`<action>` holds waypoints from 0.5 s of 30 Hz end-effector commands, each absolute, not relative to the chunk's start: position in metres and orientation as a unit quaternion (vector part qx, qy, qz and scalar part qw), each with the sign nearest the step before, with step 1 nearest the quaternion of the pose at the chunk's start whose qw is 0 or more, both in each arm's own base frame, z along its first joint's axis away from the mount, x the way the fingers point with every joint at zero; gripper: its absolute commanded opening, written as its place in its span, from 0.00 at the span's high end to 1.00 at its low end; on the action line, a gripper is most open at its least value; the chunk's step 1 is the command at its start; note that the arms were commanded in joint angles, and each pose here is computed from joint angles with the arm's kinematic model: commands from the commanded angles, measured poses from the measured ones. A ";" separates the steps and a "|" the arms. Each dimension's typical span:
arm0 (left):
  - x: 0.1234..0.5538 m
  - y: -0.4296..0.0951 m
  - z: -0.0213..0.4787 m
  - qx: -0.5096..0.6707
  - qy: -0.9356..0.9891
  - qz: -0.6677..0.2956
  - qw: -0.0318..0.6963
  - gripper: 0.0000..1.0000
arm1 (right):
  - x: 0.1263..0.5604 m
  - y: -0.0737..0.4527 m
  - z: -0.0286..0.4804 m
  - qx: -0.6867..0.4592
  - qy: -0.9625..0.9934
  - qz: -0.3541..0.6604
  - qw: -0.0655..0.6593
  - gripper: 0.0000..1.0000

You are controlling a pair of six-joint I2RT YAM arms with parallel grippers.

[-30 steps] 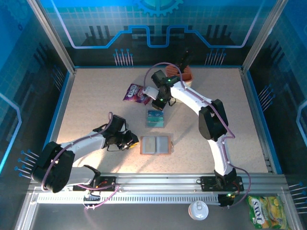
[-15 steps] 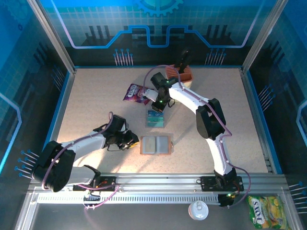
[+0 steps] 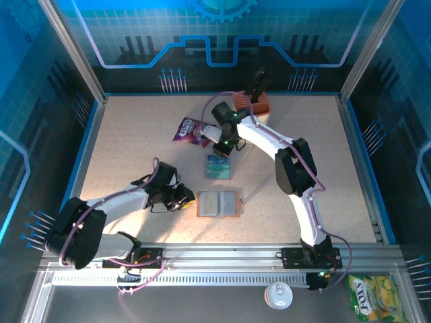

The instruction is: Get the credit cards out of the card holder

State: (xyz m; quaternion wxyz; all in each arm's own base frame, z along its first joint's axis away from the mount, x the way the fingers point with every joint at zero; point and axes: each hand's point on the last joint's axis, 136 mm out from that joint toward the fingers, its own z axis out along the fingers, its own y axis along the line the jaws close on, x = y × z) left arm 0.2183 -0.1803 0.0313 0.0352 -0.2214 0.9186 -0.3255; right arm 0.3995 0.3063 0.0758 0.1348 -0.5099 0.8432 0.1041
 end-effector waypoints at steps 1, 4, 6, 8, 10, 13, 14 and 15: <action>0.214 -0.182 0.028 -0.225 0.916 -0.330 0.022 0.80 | 0.385 0.307 0.060 -0.513 0.844 0.122 0.101 1.00; 0.215 -0.182 0.029 -0.224 0.916 -0.331 0.023 0.80 | 0.387 0.311 0.073 -0.513 0.841 0.131 0.116 1.00; 0.215 -0.182 0.029 -0.224 0.916 -0.332 0.023 0.80 | 0.388 0.315 0.083 -0.511 0.839 0.138 0.129 1.00; 0.215 -0.183 0.030 -0.223 0.916 -0.334 0.023 0.80 | 0.390 0.316 0.095 -0.506 0.839 0.140 0.144 1.00; 0.216 -0.183 0.032 -0.222 0.915 -0.336 0.025 0.80 | 0.391 0.317 0.105 -0.502 0.839 0.139 0.158 1.00; 0.217 -0.185 0.034 -0.219 0.914 -0.340 0.027 0.80 | 0.390 0.317 0.122 -0.491 0.842 0.140 0.178 1.00; 0.217 -0.186 0.034 -0.217 0.914 -0.341 0.027 0.80 | 0.389 0.316 0.127 -0.484 0.844 0.140 0.185 0.99; 0.217 -0.187 0.035 -0.215 0.914 -0.342 0.027 0.80 | 0.388 0.316 0.132 -0.478 0.846 0.142 0.191 0.99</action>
